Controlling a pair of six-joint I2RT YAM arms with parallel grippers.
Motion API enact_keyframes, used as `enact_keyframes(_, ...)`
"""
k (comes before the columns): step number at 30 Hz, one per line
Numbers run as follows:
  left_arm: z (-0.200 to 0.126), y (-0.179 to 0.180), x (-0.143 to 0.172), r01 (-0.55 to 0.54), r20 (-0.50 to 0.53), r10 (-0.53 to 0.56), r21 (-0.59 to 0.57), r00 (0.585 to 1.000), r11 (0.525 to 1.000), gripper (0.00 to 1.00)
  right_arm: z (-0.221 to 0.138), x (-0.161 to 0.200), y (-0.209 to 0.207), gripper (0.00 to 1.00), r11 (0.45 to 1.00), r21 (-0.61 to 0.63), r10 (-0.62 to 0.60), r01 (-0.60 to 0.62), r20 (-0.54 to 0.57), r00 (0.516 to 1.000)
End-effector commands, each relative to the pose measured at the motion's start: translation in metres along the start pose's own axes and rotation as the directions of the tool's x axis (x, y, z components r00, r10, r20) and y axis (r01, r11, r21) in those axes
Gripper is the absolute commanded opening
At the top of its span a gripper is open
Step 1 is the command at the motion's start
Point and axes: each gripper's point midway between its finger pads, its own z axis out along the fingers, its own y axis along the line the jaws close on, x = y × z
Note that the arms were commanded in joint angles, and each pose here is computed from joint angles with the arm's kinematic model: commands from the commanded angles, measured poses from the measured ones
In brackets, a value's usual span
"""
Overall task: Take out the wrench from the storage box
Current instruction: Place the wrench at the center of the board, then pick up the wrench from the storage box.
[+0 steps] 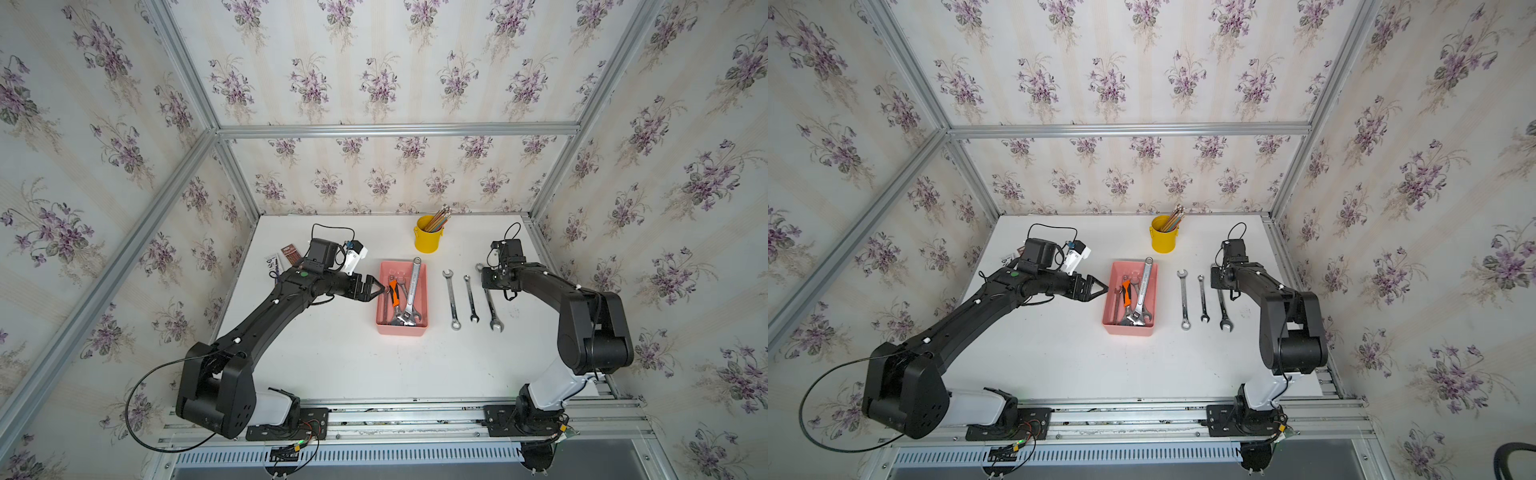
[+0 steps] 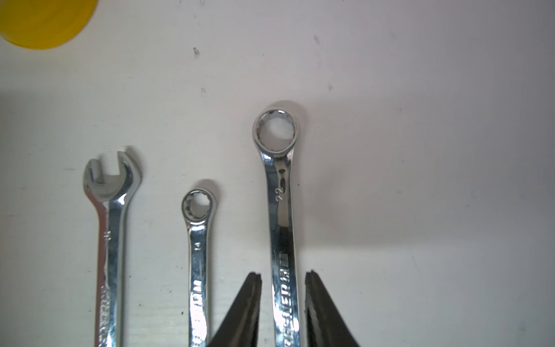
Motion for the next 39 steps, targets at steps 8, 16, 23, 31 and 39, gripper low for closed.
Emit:
enact_keyframes(8,-0.011,-0.001,-0.002,-0.019,0.017,0.019,-0.007,1.0,1.0,0.99,-0.074,-0.014,0.086,0.41,0.983,-0.148,0.119,-0.106,0.081,0.99)
enact_keyframes(16,-0.019,0.005,0.005,-0.004,0.024,0.005,-0.034,1.0,0.999,0.99,-0.109,0.0,0.213,0.48,0.936,-0.293,0.228,-0.195,0.084,0.97)
enact_keyframes(23,-0.022,0.008,0.009,0.005,0.032,-0.004,-0.041,0.999,0.999,0.99,-0.076,0.029,0.269,0.51,0.95,-0.216,0.24,-0.227,0.032,0.97)
enact_keyframes(31,-0.023,0.009,0.012,0.01,0.051,-0.008,-0.042,0.999,0.999,0.99,-0.034,0.046,0.275,0.5,0.967,-0.147,0.207,-0.208,-0.019,0.978)
enact_keyframes(39,-0.022,0.013,0.017,0.017,0.058,-0.013,-0.057,0.998,0.998,0.99,-0.009,0.065,0.267,0.48,0.984,-0.048,0.168,-0.171,-0.067,0.984)
